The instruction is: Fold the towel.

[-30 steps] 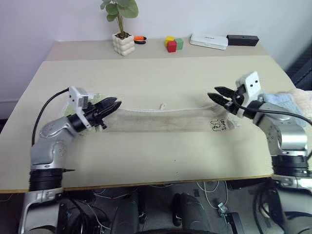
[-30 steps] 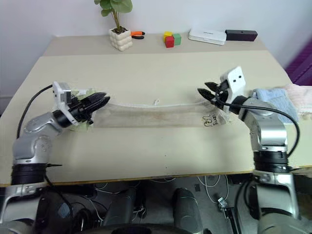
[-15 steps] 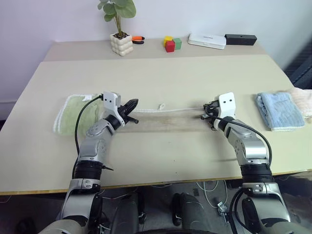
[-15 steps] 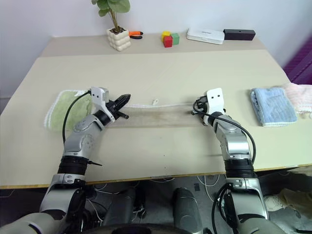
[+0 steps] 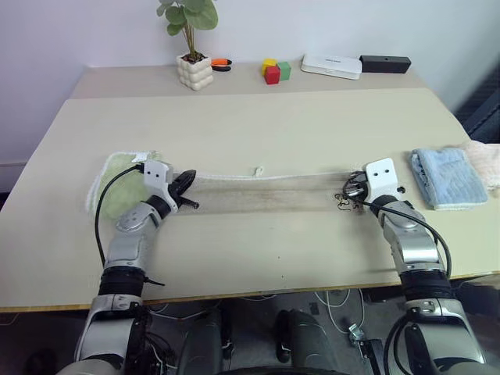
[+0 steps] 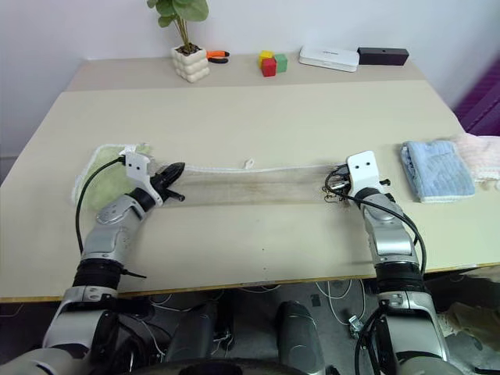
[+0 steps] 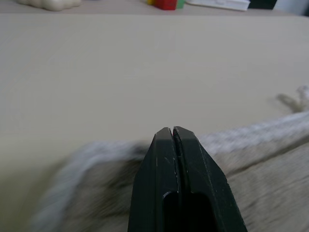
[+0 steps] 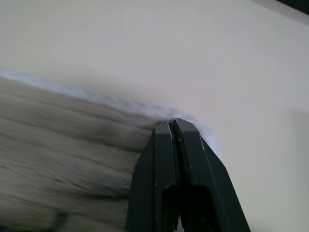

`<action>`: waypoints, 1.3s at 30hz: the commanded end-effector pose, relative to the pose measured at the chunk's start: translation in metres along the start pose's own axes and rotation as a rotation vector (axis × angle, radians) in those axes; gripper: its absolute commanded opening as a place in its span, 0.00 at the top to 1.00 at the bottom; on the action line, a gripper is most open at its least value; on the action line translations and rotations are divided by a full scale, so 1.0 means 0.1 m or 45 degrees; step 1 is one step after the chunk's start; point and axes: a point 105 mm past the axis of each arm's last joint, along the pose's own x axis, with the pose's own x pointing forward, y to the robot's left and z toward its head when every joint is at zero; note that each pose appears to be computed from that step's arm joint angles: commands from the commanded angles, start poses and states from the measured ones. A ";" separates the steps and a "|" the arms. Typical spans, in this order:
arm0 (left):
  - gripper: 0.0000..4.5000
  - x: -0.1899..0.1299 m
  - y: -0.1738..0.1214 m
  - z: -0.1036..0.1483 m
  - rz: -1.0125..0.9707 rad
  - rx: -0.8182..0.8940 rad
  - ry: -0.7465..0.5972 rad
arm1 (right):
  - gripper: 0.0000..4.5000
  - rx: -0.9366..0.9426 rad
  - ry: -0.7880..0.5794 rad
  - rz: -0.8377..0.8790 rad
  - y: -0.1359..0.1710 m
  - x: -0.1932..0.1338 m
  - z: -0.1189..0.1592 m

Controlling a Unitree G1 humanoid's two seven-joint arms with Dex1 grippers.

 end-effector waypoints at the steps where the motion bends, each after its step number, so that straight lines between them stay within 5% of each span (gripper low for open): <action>1: 1.00 -0.08 0.14 0.03 0.050 0.026 -0.013 | 0.99 -0.017 -0.026 -0.044 -0.13 0.00 0.05; 6: 1.00 -0.05 -0.02 0.13 -0.066 -0.076 -0.062 | 0.99 0.200 -0.119 0.006 -0.10 0.02 0.30; 8: 0.88 -0.04 -0.12 0.21 -0.137 -0.123 -0.104 | 0.94 0.341 -0.183 0.069 -0.11 -0.03 0.44; 10: 0.69 -0.02 -0.21 0.27 -0.188 -0.112 -0.129 | 0.80 0.447 -0.214 0.107 -0.15 -0.07 0.54; 16: 0.00 -0.04 -0.39 0.42 -0.352 -0.053 -0.176 | 0.13 0.795 -0.215 0.198 -0.26 -0.32 0.68; 17: 0.00 -0.05 -0.40 0.46 -0.381 -0.039 -0.190 | 0.01 0.846 -0.210 0.236 -0.24 -0.39 0.70; 29: 0.00 -0.24 -0.39 0.81 -0.788 0.061 -0.174 | 0.01 1.200 0.010 0.207 -0.13 -1.01 0.33; 39: 0.00 -0.31 -0.41 0.96 -0.958 0.145 -0.158 | 0.01 1.568 0.085 0.102 0.00 -0.96 0.13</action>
